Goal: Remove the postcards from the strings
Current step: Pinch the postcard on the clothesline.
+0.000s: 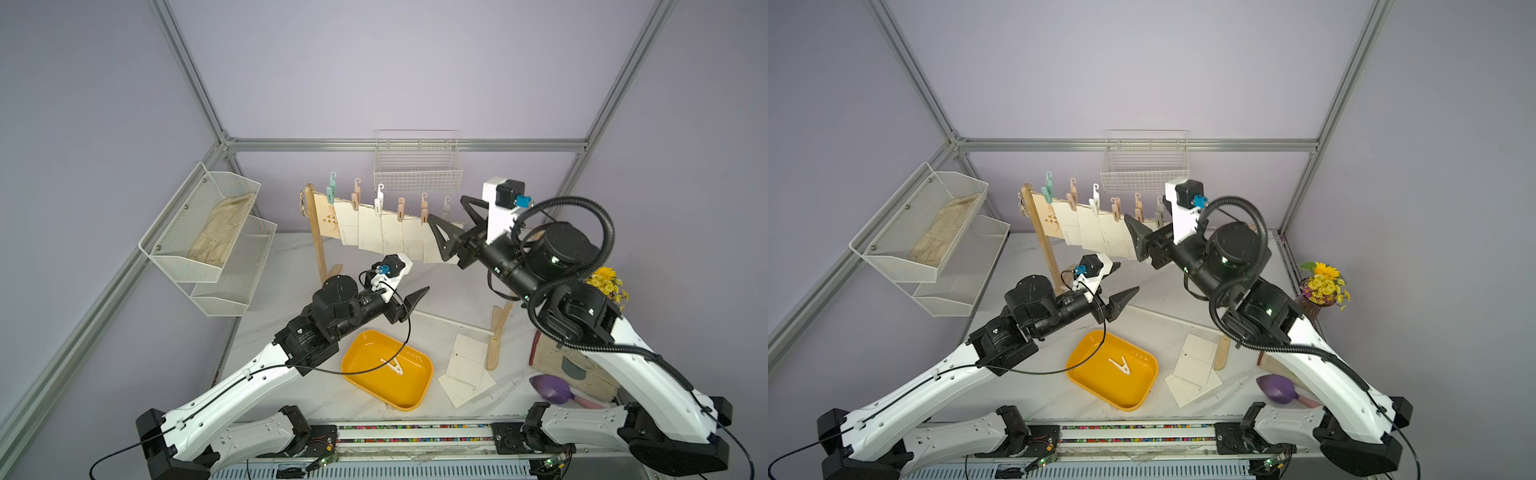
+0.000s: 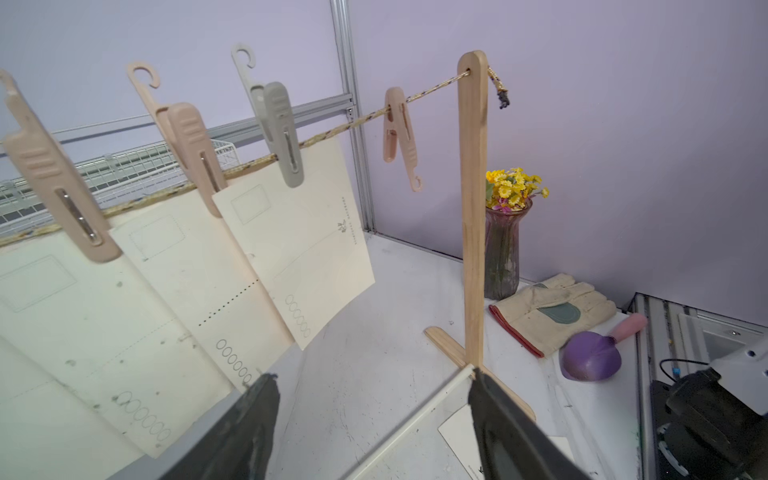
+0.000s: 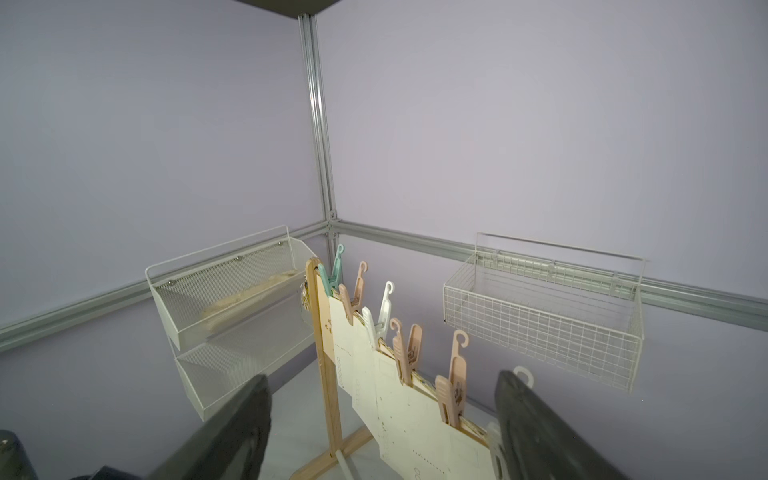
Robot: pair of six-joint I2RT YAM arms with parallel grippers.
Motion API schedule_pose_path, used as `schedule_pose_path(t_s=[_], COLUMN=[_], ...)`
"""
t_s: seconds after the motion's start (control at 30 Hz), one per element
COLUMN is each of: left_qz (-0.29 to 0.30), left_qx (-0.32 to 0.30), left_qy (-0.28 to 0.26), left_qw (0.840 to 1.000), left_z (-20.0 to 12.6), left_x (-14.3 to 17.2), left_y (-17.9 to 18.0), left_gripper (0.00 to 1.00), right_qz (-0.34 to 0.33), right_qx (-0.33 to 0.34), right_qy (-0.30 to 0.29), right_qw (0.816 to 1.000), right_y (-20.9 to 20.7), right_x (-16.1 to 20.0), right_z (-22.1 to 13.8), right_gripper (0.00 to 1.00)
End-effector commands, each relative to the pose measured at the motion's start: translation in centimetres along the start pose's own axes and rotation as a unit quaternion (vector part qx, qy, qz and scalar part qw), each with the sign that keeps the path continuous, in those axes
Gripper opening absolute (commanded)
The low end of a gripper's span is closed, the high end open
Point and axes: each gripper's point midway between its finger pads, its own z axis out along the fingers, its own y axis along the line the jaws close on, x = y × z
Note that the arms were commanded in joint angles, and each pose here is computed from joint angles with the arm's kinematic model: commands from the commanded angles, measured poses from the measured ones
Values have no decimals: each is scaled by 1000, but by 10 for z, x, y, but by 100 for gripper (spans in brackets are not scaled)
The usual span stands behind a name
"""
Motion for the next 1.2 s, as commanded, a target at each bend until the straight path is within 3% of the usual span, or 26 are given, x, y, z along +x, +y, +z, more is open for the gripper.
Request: schedule_pose_path(t_s=[0.0, 0.13, 0.27, 0.37, 0.5, 0.8, 1.03, 1.07, 1.17], left_qz=[-16, -50, -55, -55, -56, -59, -56, -61, -58], left_qx=[30, 71, 142, 162, 153, 39, 81, 90, 106], left_qy=[-33, -55, -69, -67, -61, -73, -78, -66, -70], left_qw=[999, 995, 986, 983, 985, 995, 992, 992, 990], left_z=[8, 14, 22, 32, 47, 62, 73, 84, 88], left_x=[-12, -18, -27, -27, -23, -19, -27, -14, -14], left_y=[6, 14, 1, -2, 7, 53, 51, 51, 49], left_gripper=[73, 72, 67, 64, 63, 62, 62, 61, 58], right_qz=[30, 19, 18, 16, 30, 55, 67, 66, 64], right_qx=[-32, -8, -6, -7, -22, -59, -85, -89, -107], right_qy=[49, 40, 70, 91, 122, 172, 177, 177, 178], right_qw=[998, 999, 997, 996, 992, 982, 978, 978, 976], right_y=[-9, -26, -35, -42, -53, -85, -96, -96, -92], right_x=[10, -1, 9, 16, 26, 47, 50, 50, 50], right_z=[0, -13, -23, -21, -8, 15, 21, 21, 21], right_gripper=[84, 86, 86, 86, 87, 93, 93, 94, 95])
